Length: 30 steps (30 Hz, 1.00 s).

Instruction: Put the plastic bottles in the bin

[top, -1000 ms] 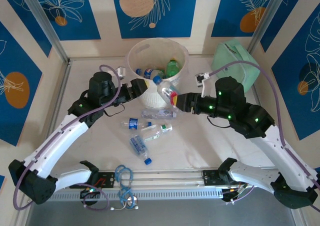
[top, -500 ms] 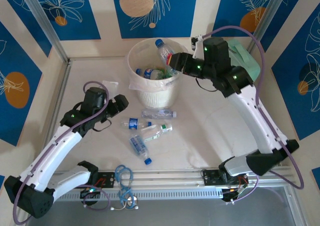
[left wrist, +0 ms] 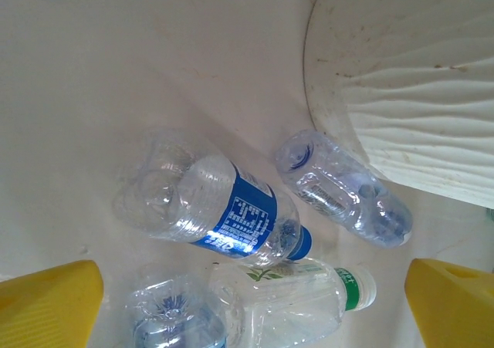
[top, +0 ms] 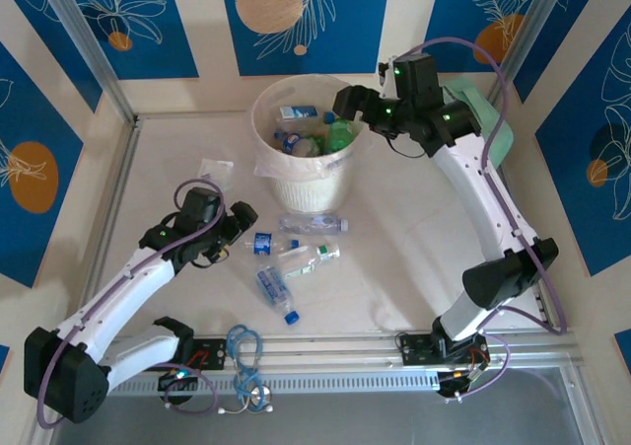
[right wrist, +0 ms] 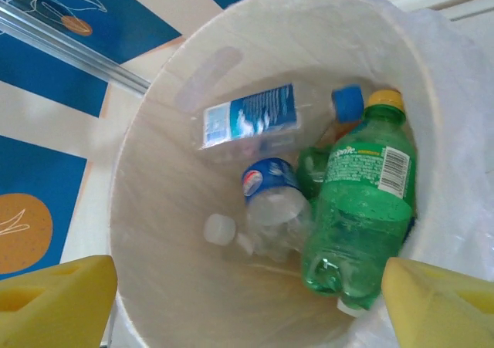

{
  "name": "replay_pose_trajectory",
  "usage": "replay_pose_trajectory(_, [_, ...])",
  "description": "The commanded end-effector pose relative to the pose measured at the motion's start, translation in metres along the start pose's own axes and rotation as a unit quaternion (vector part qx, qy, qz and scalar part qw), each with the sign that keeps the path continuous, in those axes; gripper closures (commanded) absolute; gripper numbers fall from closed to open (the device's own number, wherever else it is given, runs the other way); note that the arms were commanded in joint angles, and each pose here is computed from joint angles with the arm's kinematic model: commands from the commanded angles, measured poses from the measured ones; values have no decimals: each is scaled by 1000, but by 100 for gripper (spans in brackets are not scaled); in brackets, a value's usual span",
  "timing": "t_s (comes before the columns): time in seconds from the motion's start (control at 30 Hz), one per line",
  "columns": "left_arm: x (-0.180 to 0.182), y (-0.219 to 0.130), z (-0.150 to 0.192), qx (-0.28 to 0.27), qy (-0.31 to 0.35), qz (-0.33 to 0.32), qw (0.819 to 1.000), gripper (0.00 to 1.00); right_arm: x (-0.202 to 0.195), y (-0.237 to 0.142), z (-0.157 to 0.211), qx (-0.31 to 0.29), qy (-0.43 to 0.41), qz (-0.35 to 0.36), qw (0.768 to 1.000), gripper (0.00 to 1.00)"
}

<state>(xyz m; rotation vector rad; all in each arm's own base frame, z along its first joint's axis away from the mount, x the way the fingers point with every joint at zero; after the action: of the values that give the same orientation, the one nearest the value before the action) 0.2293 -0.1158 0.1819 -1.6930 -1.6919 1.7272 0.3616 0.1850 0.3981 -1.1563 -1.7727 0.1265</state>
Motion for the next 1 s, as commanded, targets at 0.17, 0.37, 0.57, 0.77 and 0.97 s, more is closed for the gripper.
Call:
replay_pose_trajectory(0.17, [10, 16, 5, 16, -66, -19, 997, 1, 24, -61, 52, 0, -96, -31, 995, 11])
replay_pose_trajectory(0.37, [13, 29, 9, 22, -96, -38, 994, 2, 31, -75, 104, 25, -149, -20, 988, 11])
replay_pose_trajectory(0.57, [8, 52, 11, 41, -124, -39, 991, 5, 18, -78, 144, 49, -141, -1, 989, 11])
replay_pose_trajectory(0.77, [14, 70, 15, 49, -150, -58, 986, 5, -3, -85, 165, 59, -113, 13, 992, 11])
replay_pose_trajectory(0.97, [19, 87, 19, 61, -167, -75, 981, 5, -11, -91, 166, 54, -107, 22, 993, 11])
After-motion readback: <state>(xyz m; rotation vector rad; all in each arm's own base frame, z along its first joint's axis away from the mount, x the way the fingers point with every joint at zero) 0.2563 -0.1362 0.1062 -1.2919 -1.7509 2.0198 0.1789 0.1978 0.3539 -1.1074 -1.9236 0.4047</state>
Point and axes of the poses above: each hand's point on the last joint's axis, 136 mm out from that joint toward the fingers, its own y axis out along the fingers, its own x axis along the line the jaws close on, z = x × y, the point moved 5 cm from there along -y, back along the fingers, and after that the axes turned 7 degrees about y, right-handed, at the moved point
